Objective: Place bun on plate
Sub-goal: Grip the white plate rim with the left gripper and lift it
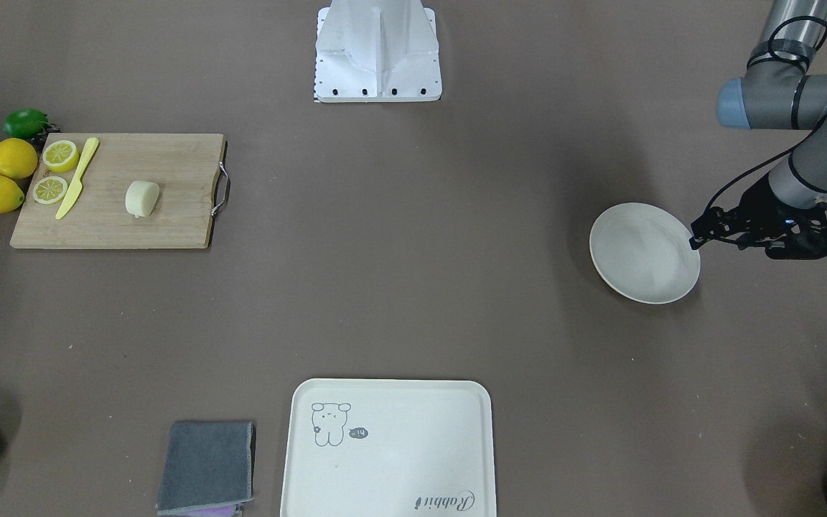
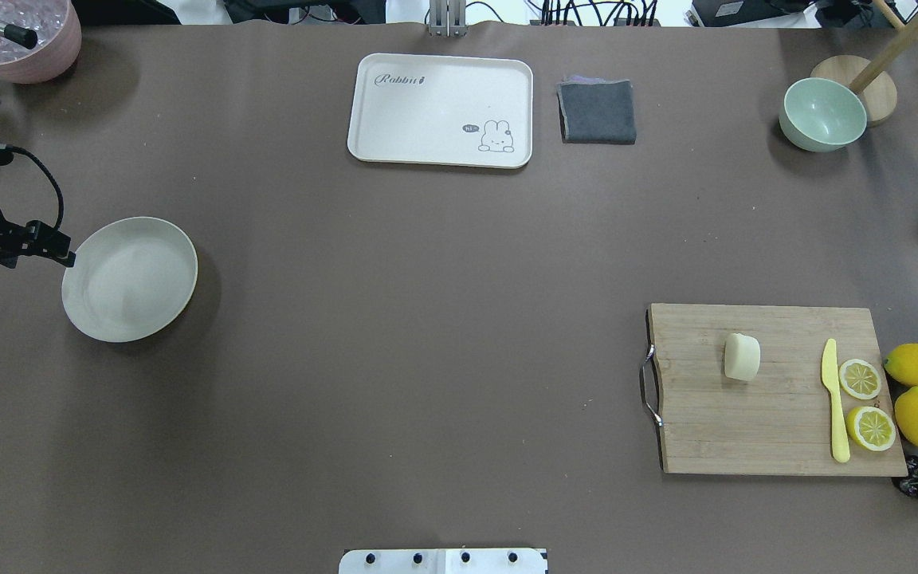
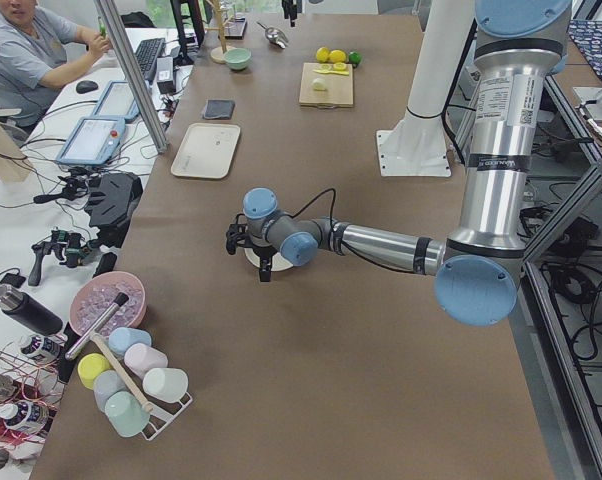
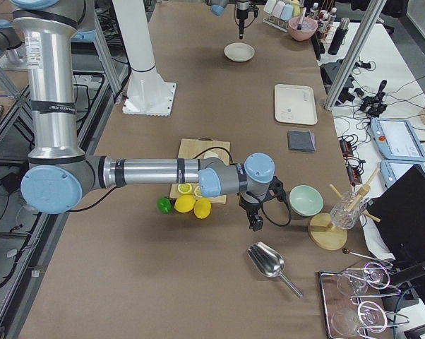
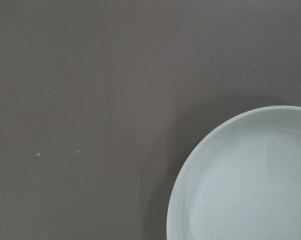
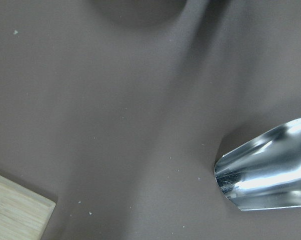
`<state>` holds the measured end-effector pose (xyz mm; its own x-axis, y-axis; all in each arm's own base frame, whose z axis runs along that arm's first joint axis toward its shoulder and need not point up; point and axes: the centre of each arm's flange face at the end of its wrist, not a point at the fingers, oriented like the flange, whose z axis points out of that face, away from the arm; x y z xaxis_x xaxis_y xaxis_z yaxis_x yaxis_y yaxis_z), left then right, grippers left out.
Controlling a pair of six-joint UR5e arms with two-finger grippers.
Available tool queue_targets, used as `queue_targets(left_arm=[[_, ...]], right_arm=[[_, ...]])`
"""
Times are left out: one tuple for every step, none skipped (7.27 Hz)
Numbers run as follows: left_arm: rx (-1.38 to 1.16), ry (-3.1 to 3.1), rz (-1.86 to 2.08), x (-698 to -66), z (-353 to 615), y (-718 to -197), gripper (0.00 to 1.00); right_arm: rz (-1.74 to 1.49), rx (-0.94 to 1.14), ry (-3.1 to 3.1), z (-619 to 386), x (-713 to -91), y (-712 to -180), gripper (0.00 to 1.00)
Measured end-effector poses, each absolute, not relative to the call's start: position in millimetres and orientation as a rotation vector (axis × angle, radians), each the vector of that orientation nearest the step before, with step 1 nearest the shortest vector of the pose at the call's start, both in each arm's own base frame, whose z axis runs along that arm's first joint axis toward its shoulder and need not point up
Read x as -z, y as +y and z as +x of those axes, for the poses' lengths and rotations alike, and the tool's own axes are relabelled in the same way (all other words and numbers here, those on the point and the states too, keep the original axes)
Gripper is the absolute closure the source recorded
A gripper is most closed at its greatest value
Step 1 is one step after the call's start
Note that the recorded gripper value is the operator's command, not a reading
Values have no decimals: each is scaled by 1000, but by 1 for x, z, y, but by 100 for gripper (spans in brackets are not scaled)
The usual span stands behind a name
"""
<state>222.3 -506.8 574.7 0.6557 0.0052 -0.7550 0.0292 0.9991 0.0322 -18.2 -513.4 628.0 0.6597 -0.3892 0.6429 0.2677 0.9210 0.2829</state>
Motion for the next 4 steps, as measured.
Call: queue_targets(left_arm=[[25,867,45,-586,227,-508,15],[42,883,46,-589,233,-510,16],[59,896,41,-586,240,-510,32],[65,906,38,-582,248,-509,58]], right_arm=[[169,373,-767,-18,-628,-513,0],[170,373,-769,-18,-627,-512,0],[172,374,-770,-18,-627,-512,1],[174,374,-770,-18,-626,-513,1]])
